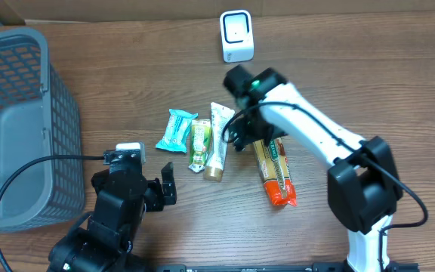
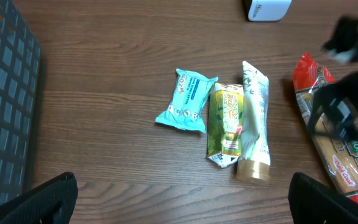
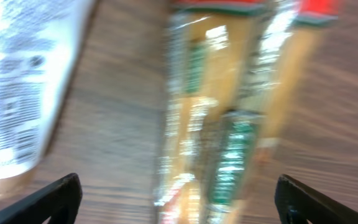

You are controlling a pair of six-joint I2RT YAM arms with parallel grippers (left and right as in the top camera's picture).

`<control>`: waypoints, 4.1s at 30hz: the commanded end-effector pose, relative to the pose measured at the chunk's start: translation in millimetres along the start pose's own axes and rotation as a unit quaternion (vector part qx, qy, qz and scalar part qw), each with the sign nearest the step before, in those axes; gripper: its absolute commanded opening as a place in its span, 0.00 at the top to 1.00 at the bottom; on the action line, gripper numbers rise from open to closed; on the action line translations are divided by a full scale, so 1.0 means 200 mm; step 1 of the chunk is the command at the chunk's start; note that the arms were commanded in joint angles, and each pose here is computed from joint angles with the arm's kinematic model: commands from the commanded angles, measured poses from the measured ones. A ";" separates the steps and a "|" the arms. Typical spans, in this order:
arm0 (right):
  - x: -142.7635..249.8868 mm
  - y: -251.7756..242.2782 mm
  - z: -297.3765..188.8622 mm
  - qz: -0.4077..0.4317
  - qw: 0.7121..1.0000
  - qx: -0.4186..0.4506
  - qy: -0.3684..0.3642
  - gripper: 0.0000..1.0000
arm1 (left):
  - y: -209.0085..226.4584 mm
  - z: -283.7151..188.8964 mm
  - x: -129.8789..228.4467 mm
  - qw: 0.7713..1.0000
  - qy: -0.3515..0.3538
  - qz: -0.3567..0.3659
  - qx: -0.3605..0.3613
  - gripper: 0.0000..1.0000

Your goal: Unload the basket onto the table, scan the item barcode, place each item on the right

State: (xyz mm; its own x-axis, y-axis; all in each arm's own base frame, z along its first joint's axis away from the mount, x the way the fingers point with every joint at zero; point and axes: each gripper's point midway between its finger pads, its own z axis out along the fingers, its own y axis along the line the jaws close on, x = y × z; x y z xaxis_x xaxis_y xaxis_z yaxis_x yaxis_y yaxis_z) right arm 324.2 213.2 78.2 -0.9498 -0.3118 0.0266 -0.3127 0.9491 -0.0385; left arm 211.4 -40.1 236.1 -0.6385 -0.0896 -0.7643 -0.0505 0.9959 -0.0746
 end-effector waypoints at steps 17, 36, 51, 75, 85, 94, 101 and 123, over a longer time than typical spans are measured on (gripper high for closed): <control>0.15 -0.06 0.27 -0.045 0.996 -0.069 0.044 0.04 | 0.00 0.01 0.01 1.000 0.001 -0.004 -0.005 0.00; 0.11 0.01 0.18 -0.065 0.989 -0.130 0.033 0.96 | 0.00 0.01 0.01 1.000 0.001 -0.004 -0.005 0.00; -0.07 0.13 -0.65 -0.124 0.826 -0.530 -0.144 0.96 | 0.00 0.01 0.01 1.000 0.001 -0.004 -0.005 0.00; 0.05 -0.07 -1.32 -0.163 0.752 -0.555 -0.315 0.96 | 0.00 0.01 0.01 1.000 0.001 -0.004 -0.005 0.00; -0.05 -0.09 -1.18 -0.137 0.814 -0.473 -0.308 0.96 | 0.00 0.01 0.01 1.000 0.001 -0.004 -0.005 0.00; -0.44 -0.24 -0.93 -0.066 0.920 -0.081 -0.379 0.96 | 0.00 0.01 0.01 1.000 0.001 -0.004 -0.005 0.00; -0.70 -0.42 -1.00 -0.024 0.872 0.185 -0.453 0.96 | 0.00 0.01 0.01 1.000 0.001 -0.004 -0.005 0.00; -1.23 -0.54 -0.63 -0.199 0.782 0.401 -0.434 0.96 | 0.00 0.01 0.01 1.000 0.001 -0.004 -0.005 0.00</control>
State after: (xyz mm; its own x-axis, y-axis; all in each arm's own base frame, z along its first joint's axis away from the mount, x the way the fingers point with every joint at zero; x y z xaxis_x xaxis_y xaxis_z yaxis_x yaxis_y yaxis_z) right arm 578.7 209.7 166.3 -0.3395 -0.7993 -0.4958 -0.2586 0.5861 -0.7678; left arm 211.4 -40.2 236.1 -0.6387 -0.0896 -0.7643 -0.0502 0.9959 -0.0748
